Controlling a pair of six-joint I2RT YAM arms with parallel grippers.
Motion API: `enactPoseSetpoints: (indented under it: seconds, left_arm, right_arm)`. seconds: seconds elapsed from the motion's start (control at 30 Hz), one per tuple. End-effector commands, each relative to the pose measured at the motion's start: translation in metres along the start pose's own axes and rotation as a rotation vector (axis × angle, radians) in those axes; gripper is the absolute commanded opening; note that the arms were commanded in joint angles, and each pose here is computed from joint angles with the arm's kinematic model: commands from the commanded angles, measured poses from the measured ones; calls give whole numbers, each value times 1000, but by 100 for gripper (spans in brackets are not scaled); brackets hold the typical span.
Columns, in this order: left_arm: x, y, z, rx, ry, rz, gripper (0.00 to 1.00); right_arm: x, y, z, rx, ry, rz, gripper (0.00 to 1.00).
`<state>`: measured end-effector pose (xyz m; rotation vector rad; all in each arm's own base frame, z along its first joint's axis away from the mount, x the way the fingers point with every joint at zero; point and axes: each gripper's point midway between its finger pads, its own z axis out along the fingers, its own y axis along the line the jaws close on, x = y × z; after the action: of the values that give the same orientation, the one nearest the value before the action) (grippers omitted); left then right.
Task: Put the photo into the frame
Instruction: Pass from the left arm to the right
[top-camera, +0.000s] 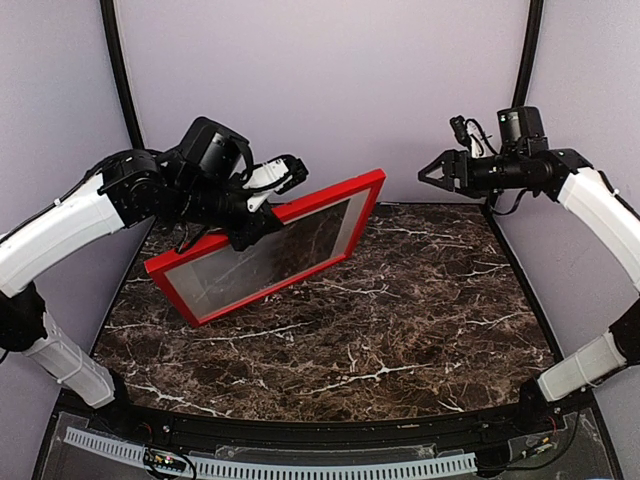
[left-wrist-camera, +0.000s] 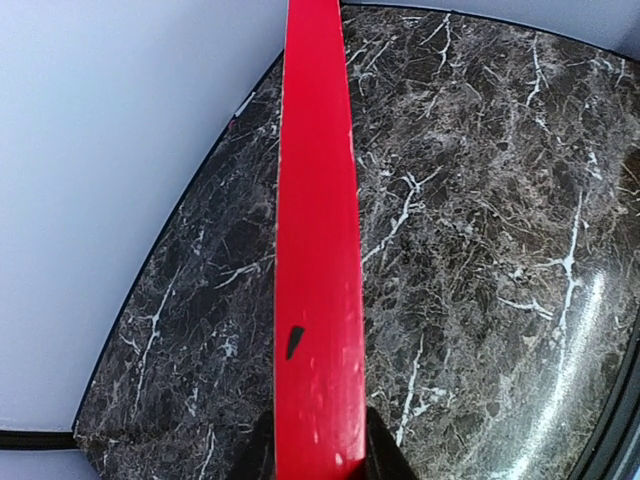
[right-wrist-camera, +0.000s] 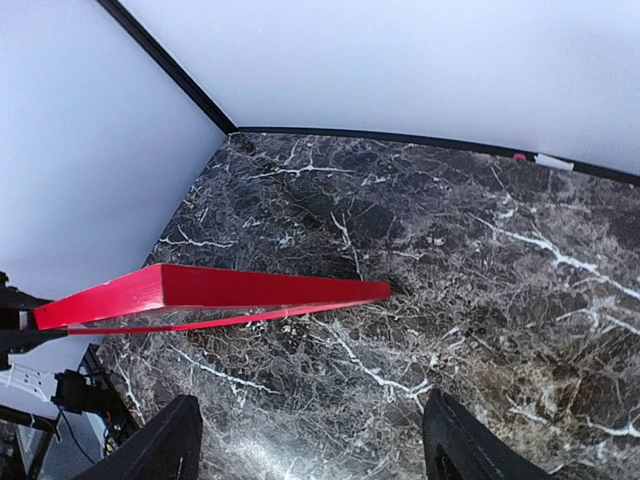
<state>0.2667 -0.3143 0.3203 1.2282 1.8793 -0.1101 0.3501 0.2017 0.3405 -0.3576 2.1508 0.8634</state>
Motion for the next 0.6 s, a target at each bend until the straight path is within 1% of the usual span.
enactPoseSetpoints:
  seconds: [0.0, 0.03, 0.13, 0.17, 0.27, 0.33, 0.47, 0.57]
  left_arm:
    - [-41, 12, -31, 75, -135, -1, 0]
    - [-40, 9, -23, 98, -116, 8, 0]
    - [-43, 17, -21, 115, -100, 51, 0]
    - [-44, 11, -15, 155, -99, 81, 0]
    - [-49, 12, -13, 195, -91, 132, 0]
    - [-47, 9, -1, 230, -65, 157, 0]
    - [-48, 5, 4, 290, -78, 183, 0]
    - [-50, 6, 6, 297, -85, 211, 0]
  right_arm:
    - [-21, 35, -18, -105, -118, -173, 79]
    - [-21, 41, -19, -126, -124, -203, 79]
    - [-20, 58, -20, -164, -135, -298, 79]
    - [-19, 64, -20, -177, -136, -335, 79]
    - [-18, 82, -23, -201, -153, -462, 79]
    - [-16, 92, -26, -213, -165, -551, 79]
    - [-11, 107, -26, -236, -132, -669, 82]
    - [-11, 111, -22, -224, -92, -713, 82]
